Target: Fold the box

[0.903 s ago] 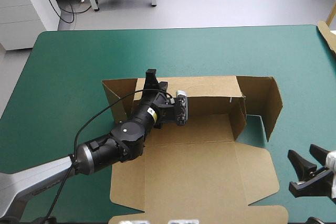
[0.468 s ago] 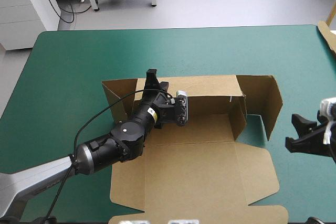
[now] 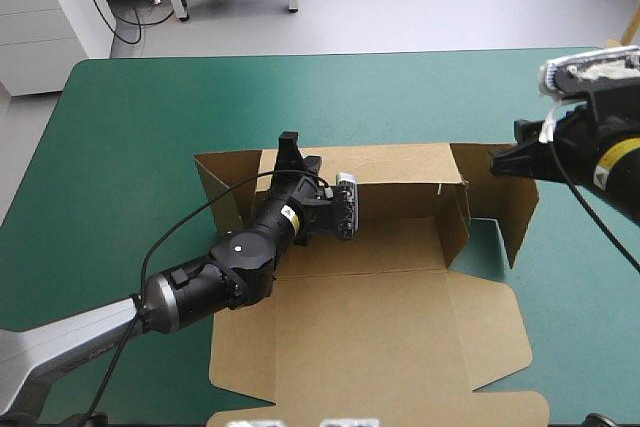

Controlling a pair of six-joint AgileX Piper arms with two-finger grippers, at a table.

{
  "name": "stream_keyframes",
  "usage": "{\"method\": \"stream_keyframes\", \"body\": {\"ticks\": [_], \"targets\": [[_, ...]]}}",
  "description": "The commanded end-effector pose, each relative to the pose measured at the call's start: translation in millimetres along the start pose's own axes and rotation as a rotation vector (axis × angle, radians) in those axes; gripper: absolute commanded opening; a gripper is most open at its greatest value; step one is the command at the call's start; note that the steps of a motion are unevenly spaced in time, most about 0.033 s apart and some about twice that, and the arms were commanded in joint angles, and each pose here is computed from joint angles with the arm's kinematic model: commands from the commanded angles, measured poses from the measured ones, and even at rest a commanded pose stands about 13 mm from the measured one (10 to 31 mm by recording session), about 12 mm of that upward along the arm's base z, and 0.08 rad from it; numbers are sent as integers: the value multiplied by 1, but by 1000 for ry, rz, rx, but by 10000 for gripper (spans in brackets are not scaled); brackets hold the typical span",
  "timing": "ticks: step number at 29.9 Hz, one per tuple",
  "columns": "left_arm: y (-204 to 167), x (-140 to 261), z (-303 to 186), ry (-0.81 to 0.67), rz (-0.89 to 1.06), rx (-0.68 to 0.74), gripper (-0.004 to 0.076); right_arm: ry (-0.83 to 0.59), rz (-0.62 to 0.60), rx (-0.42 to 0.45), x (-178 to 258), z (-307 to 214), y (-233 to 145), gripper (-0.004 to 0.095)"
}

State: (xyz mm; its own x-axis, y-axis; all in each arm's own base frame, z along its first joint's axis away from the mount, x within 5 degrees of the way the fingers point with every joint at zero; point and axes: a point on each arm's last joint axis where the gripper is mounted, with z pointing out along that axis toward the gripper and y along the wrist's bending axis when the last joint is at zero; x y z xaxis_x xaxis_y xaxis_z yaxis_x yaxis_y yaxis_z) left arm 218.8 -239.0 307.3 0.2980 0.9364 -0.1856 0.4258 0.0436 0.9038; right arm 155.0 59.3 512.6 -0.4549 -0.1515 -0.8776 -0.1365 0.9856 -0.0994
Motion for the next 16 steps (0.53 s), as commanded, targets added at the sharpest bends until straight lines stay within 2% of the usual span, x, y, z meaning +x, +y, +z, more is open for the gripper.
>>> {"method": "stream_keyframes", "body": {"ticks": [1,6,8,16], "targets": [[14,-3,-12,-34,-40,-39,-8,-103,1,46,-26,1,-3,514],[14,-3,-12,-34,-38,-39,-8,-89,37,98,-47,22,-10,514],[14,-3,-12,-34,-38,-39,-8,-54,38,93,-52,38,-14,514],[14,-3,-12,-34,-38,-39,-8,102,101,-5,-56,114,-43,513]]}}
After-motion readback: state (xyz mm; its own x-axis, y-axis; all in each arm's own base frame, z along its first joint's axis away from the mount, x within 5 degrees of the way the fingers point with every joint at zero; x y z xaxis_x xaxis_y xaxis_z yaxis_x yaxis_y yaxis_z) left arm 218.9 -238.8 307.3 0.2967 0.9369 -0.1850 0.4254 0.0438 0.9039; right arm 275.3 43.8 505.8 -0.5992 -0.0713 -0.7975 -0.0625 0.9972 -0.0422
